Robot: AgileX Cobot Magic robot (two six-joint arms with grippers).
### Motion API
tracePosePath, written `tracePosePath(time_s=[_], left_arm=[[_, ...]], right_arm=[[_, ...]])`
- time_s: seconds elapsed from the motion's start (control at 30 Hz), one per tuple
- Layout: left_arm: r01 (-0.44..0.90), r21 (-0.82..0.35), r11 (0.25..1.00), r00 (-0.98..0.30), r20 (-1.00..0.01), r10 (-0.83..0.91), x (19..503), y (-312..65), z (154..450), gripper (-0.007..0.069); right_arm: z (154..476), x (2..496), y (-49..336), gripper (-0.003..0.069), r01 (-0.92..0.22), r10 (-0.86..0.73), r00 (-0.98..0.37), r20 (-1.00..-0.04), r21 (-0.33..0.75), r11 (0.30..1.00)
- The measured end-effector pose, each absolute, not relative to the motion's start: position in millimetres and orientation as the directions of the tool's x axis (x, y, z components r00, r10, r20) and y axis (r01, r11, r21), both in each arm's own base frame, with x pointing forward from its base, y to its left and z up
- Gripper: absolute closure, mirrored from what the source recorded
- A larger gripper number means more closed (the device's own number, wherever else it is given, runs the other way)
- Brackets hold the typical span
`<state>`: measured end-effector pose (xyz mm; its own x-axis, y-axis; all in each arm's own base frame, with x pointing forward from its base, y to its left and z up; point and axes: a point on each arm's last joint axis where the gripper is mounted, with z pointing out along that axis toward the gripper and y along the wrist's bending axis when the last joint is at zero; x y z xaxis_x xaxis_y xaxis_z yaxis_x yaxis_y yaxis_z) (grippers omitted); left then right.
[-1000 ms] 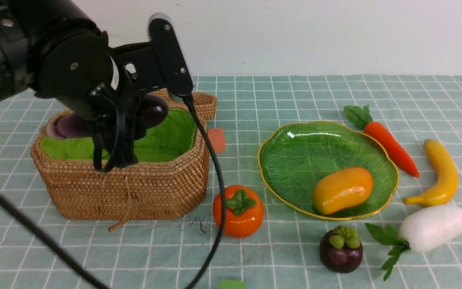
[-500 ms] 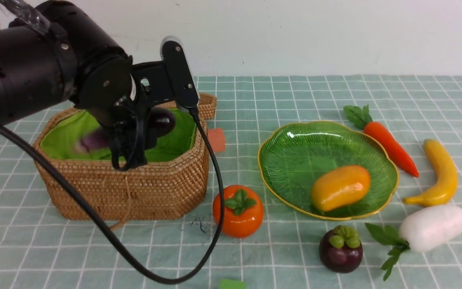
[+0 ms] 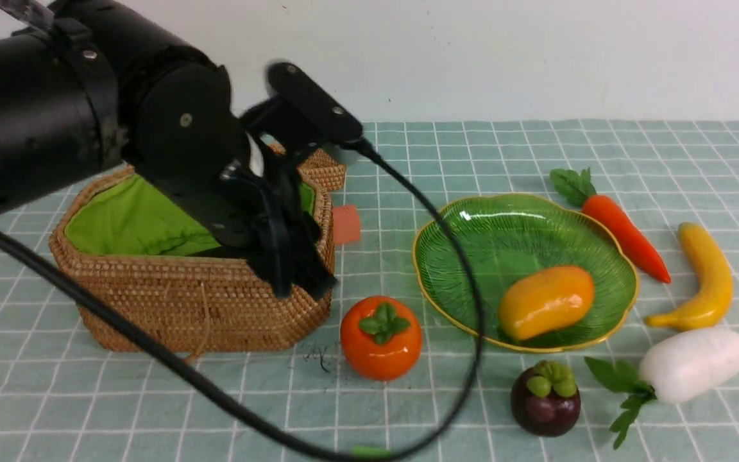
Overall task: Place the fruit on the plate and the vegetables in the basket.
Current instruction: Grab a tomato with your left arm and place it on the plate on the right.
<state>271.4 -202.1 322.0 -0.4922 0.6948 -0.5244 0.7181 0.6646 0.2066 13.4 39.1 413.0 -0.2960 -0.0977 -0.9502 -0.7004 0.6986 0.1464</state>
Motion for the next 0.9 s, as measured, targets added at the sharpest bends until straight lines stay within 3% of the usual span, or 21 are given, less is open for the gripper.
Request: tracePosePath(time_s=[0.13,0.3,0.43,0.5,0.53,0.57,0.67,0.7,0.8,0.9], left_arm=[[0.811,0.128,0.571,-0.463,-0.455,0.76,248,-243,307,0.0631],[0.863,0.118,0.491,-0.448,-0.272,0.852,266,-266,275,0.0603],[0.898,0.135,0.419,-0.386,-0.219,0.896,282,-281,260,0.0492],[0.901,0.157,0.405,-0.36,-0.253,0.898,293,-291,256,0.0365],[0.895,0.177,0.409,-0.352,-0.282,0.893,298,-295,256,0.0293],[0.894,0.184,0.409,-0.349,-0.289,0.891,299,-296,255,0.0281],[0.87,0.221,0.441,-0.362,-0.321,0.875,306,-299,252,0.013],[0.848,0.233,0.476,-0.394,-0.323,0.861,310,-300,247,0.0054],[0.82,0.25,0.515,-0.444,-0.292,0.847,316,-300,231,-0.002],[0.809,0.274,0.521,-0.459,-0.261,0.849,321,-301,218,-0.0029]], right_arm=[[414,6,36,0.0566,-0.701,-0.145,-0.344,-0.928,0.151,0.697],[413,3,34,0.0564,-0.701,-0.178,-0.361,-0.915,0.141,0.699],[411,3,33,0.0564,-0.7,-0.192,-0.37,-0.909,0.137,0.701],[411,2,33,0.0562,-0.699,-0.197,-0.372,-0.907,0.135,0.702],[411,2,32,0.0562,-0.697,-0.202,-0.374,-0.905,0.131,0.704],[410,2,32,0.0562,-0.697,-0.204,-0.375,-0.904,0.13,0.705],[410,2,32,0.0561,-0.695,-0.214,-0.379,-0.9,0.125,0.708],[409,2,31,0.0561,-0.696,-0.223,-0.387,-0.895,0.124,0.708],[408,1,31,0.0561,-0.696,-0.23,-0.394,-0.89,0.125,0.707],[408,1,31,0.0561,-0.697,-0.232,-0.395,-0.889,0.125,0.706]])
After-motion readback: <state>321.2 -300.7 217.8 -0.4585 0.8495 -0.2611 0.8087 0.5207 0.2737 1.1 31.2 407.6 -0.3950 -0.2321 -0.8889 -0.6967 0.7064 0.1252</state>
